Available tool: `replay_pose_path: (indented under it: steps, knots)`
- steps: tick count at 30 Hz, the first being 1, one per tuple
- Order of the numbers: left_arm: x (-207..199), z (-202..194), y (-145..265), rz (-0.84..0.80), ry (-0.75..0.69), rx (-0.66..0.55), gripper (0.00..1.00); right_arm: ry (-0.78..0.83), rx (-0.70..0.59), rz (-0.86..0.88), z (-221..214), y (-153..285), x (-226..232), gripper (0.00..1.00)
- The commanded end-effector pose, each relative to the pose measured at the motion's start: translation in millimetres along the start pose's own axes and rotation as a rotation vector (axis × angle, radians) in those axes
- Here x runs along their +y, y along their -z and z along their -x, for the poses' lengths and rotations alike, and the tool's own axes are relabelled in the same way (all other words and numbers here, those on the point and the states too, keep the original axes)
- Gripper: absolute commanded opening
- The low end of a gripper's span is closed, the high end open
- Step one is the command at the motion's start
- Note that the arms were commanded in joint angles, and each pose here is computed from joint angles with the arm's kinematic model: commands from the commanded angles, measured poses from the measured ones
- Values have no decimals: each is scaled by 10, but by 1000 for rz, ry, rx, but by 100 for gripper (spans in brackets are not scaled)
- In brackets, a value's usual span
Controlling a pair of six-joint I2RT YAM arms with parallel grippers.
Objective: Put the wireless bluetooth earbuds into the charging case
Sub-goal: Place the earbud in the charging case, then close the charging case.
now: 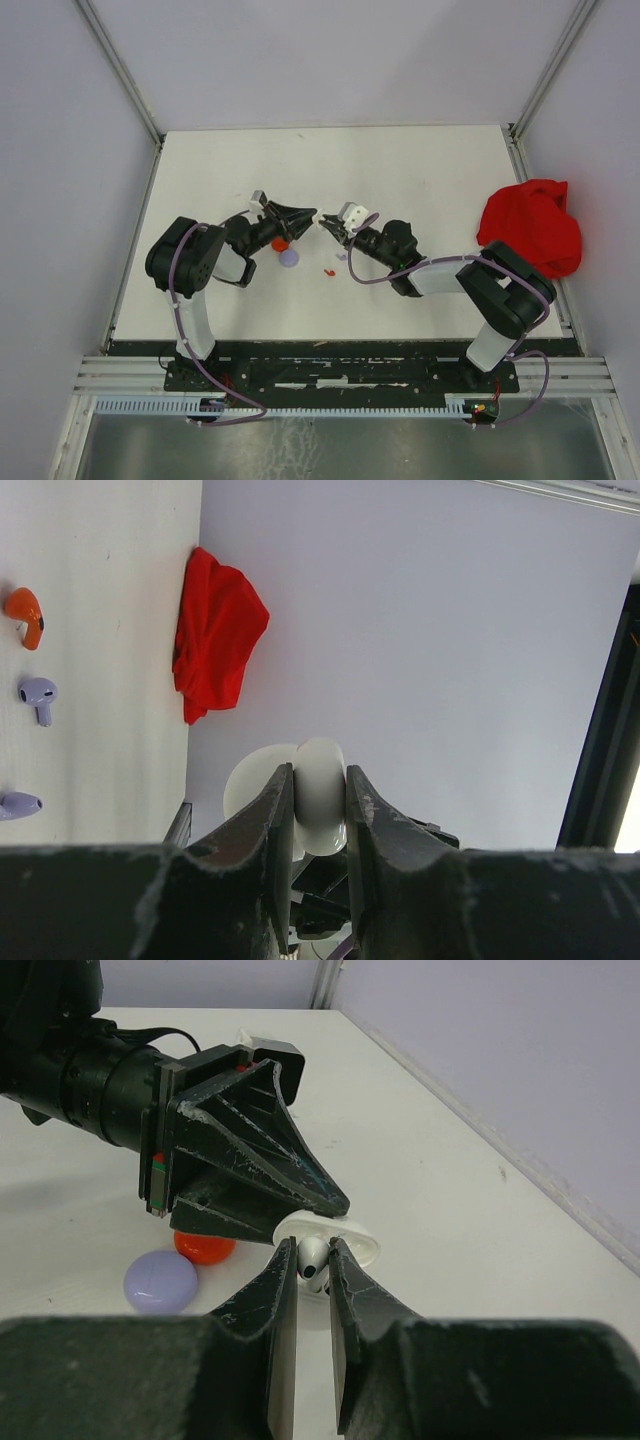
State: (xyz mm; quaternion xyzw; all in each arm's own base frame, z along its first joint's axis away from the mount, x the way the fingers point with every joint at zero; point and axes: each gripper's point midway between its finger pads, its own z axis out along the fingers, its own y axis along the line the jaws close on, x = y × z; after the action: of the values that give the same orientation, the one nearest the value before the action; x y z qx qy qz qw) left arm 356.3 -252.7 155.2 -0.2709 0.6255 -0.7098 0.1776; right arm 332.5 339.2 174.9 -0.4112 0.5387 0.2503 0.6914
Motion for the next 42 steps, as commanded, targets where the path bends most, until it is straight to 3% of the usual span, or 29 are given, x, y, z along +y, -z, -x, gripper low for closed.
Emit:
replay_pose_path:
  steps: [1,8,21,23,28,30,33,38,42]
  knots:
    - [-199,-45,-49,-55,-3,29,3,22,-49,-16,123,5,-28,0]
    - [-197,-29,-56,-56,-2,22,3,13,-42,-13,100,22,-14,2]
    - [-198,4,-53,-58,-1,2,3,-6,-66,-5,152,61,17,42]
    - [-184,5,-54,-55,-1,0,3,-7,-79,-11,192,62,6,44]
    - [-124,30,-43,-44,4,-15,3,-2,-202,-123,516,160,-196,55]
    - [-100,52,-39,-41,6,-27,3,-6,-221,-196,618,219,-332,64]
    - [-92,77,-42,-41,11,-40,3,-4,-149,-275,578,307,-481,74]
    - [-143,137,-52,-54,13,-78,3,-45,56,-372,388,497,-641,82]
    - [-178,221,-49,-58,21,-133,3,-82,188,-358,200,599,-580,91]
